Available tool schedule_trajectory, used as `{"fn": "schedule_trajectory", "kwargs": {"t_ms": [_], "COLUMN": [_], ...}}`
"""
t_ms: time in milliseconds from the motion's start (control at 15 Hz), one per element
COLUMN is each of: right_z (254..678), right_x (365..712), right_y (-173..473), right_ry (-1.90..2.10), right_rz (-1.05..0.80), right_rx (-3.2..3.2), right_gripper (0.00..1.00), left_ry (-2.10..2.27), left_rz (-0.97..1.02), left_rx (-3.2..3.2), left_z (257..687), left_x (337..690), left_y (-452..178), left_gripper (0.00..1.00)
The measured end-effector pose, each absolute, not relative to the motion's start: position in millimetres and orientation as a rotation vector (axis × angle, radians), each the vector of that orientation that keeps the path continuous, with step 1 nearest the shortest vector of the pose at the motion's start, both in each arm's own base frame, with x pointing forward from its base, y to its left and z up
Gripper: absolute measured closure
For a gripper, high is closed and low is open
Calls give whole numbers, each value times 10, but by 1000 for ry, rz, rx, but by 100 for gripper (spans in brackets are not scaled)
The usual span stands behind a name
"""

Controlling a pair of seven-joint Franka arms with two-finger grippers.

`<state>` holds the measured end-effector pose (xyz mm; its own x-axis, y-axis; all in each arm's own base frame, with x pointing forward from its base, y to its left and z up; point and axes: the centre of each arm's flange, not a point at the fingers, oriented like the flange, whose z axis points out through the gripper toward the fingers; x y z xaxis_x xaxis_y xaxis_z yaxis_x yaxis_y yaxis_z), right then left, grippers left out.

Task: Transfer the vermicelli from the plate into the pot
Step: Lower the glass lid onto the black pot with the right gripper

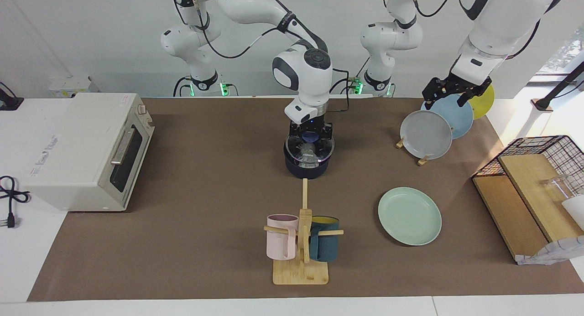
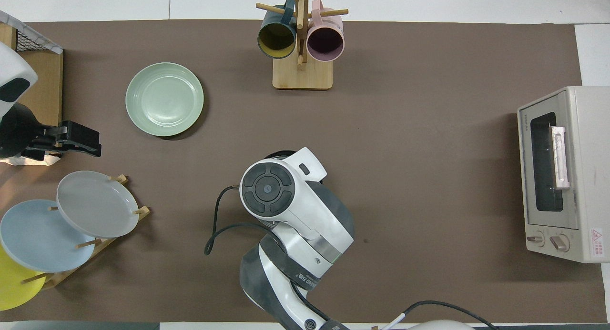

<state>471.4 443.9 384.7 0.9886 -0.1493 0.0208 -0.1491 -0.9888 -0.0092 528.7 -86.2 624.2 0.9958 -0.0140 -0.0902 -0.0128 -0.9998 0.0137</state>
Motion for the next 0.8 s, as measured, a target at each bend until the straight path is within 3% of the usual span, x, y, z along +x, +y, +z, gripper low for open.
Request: {"fn": "schedule_trajectory", "kwargs": {"t_ms": [800], "right_z": [3841], "right_x": [4738], "right_y": [4422], "right_ry": [239], "right_rz": [-41], "right_rx": [-3123], "right_gripper": [56], "left_ry": [-23], "left_rz": [-136], "left_rx": [3121], "left_z": [6265], "left_x": [5287], "left_y": [-872], "left_gripper": [0]}}
